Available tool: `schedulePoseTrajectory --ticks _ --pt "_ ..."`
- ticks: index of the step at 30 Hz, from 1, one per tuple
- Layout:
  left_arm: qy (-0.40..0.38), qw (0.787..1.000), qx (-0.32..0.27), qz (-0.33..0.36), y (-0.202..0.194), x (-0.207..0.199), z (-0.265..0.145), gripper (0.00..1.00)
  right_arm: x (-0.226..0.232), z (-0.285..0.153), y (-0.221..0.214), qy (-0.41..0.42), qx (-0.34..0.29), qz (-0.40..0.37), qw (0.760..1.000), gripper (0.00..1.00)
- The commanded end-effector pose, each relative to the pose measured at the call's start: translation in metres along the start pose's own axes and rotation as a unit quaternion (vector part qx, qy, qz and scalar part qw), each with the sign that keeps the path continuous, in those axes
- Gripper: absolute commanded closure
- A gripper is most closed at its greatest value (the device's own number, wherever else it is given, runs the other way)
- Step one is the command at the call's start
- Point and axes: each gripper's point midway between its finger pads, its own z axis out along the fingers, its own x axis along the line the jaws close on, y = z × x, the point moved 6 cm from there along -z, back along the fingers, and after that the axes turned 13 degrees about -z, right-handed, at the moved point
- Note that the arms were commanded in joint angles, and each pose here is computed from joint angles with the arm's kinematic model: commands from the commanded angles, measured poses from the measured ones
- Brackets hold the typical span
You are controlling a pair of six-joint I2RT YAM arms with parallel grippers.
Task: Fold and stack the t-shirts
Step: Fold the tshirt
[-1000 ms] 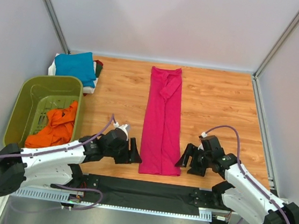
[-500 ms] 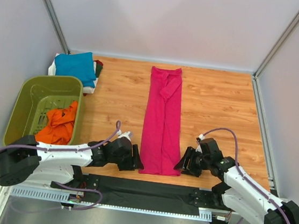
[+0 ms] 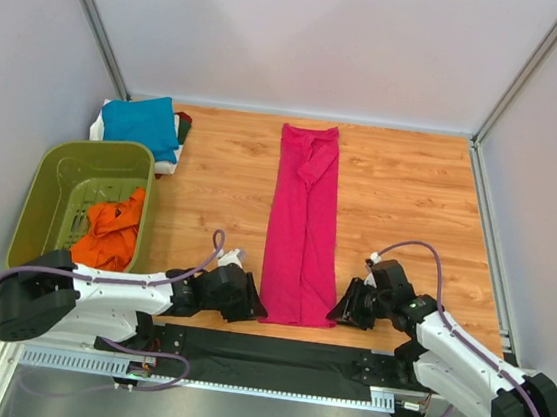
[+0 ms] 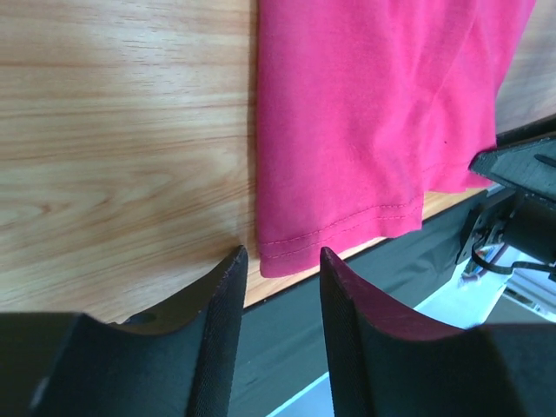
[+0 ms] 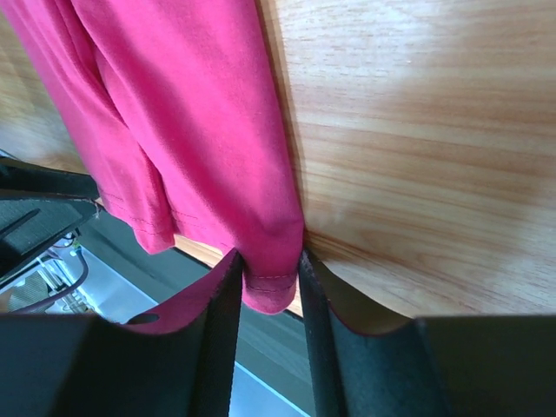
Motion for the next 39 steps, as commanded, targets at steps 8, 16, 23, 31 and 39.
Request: schedulePoseTrajectory --ticks 8,16,23,31,39 --pt "0.042 0.998 -0.044 -0.007 0.008 0.013 0.002 0.56 -0.011 0.003 -0.007 -0.026 0.004 0.000 1.000 0.74" --pt "0.047 0.998 -0.031 -0.005 0.005 0.012 0.010 0.56 -0.009 0.004 -0.004 -0.022 0.003 -0.001 1.000 0.79" --pt "0.071 0.997 -0.034 -0.008 0.006 0.019 0.010 0.99 -0.007 0.004 -0.001 -0.022 -0.002 -0.001 1.000 0.89" --pt "0.075 0.995 -0.061 0.010 0.014 0.000 -0.008 1.00 0.015 -0.007 0.017 -0.005 -0.017 -0.001 1.000 1.00" --pt "0.048 0.995 -0.083 0.014 0.031 -0.034 -0.022 1.00 0.050 -0.036 0.051 0.003 -0.066 -0.014 0.998 1.00"
